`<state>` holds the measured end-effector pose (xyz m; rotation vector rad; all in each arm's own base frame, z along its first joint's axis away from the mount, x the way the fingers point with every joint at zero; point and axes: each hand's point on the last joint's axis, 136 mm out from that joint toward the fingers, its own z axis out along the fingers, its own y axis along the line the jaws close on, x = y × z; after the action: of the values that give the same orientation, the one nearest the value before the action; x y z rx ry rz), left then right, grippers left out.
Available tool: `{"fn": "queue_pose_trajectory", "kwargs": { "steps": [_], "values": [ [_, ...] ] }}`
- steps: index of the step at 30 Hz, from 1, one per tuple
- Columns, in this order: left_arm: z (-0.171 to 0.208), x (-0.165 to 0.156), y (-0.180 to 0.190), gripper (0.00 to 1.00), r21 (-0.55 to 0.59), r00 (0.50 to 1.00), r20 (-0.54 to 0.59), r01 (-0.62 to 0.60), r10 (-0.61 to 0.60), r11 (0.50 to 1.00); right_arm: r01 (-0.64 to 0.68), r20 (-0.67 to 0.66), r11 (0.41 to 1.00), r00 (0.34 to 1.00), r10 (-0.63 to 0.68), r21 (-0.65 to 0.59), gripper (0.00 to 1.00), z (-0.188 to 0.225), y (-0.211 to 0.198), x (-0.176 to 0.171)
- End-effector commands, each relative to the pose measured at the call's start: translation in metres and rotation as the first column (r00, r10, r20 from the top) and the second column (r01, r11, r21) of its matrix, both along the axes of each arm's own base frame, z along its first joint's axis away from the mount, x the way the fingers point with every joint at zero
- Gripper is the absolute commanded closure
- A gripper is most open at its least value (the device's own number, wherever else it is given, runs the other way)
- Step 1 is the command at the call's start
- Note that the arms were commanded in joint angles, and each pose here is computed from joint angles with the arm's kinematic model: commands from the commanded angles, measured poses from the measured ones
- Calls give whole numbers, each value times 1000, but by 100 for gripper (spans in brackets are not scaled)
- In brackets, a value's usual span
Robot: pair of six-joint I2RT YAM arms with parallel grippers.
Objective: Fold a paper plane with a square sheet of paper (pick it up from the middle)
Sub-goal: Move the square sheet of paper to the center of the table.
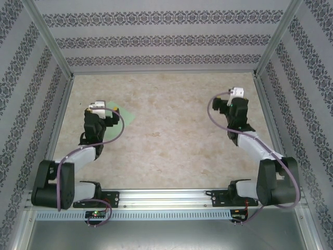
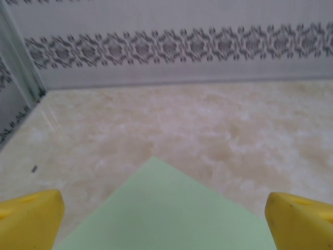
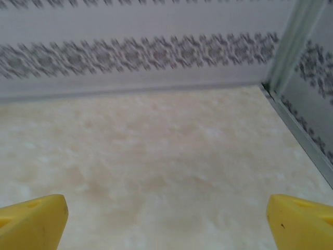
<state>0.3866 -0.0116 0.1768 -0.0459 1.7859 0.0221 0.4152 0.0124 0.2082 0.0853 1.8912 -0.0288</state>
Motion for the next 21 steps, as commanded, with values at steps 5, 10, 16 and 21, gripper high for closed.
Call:
{"fn": "queue_pose_trajectory", "kwargs": {
  "steps": [5, 10, 16, 21],
  "values": [
    [13, -6, 21, 0, -233, 956, -238, -226, 169, 946, -238, -278, 828, 864, 420, 508, 2, -18, 133, -31],
    [-32, 3, 5, 0, -233, 857, -511, -218, 72, 948, -304, -345, 801, 782, 520, 516, 2, -36, 224, -35],
    [-75, 26, -5, 0, -235, 713, -699, -295, 50, 926, -339, -362, 796, 754, 549, 501, 2, -47, 277, -40],
    [-103, 32, -13, 0, -252, 654, -757, -314, 16, 915, -340, -389, 796, 733, 558, 500, 2, -55, 290, -44]
  ]
}}
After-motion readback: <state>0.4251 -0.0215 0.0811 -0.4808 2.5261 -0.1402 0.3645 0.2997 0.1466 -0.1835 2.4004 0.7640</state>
